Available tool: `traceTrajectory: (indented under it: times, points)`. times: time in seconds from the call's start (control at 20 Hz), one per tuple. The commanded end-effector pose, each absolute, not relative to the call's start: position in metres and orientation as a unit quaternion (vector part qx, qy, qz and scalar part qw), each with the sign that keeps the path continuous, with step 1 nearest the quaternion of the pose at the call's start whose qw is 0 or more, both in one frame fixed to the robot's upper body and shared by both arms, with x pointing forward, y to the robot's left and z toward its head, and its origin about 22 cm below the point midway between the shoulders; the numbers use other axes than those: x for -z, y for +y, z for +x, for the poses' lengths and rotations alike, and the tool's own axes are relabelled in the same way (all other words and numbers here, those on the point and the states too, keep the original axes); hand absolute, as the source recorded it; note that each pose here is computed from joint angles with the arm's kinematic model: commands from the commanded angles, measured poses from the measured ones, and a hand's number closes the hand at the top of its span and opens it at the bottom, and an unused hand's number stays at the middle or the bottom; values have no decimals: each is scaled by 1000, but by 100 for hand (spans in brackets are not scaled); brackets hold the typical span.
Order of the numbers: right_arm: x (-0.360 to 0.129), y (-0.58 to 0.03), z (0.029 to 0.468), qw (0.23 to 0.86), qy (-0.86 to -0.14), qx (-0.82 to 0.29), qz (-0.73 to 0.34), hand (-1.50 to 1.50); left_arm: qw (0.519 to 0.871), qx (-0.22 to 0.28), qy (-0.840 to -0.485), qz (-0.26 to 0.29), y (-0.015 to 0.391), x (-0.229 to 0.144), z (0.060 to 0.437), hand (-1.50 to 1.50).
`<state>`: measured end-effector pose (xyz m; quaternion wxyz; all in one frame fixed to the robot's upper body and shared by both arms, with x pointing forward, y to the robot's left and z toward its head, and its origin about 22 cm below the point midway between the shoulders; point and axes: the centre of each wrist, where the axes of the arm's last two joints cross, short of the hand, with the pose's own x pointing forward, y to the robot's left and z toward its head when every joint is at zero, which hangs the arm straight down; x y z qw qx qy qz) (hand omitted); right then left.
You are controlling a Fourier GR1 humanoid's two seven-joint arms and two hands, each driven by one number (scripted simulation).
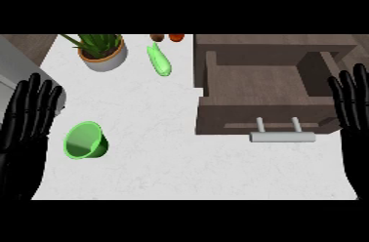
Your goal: Pick up the cup, place it into the drawer and close the drawer
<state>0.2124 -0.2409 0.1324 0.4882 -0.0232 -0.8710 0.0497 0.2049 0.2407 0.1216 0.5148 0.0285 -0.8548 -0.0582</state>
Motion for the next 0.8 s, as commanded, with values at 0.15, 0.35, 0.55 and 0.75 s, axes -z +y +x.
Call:
traceTrajectory:
  times: [0.15, 0.35, 0.55, 0.75]
  points:
    - [-129, -237, 203, 501, -863, -61, -13, -150, 490, -53, -847, 196, 245, -114, 210, -150]
    - [-124, -222, 209, 538, -839, -50, 67, -150, 508, -196, -810, 216, 238, -105, 230, -150]
    - [-121, -239, 217, 541, -837, -55, 63, -150, 503, -200, -811, 222, 215, -98, 249, -150]
    - [-122, -226, 223, 541, -837, -53, 64, -150, 499, -202, -811, 229, 197, -89, 247, -150]
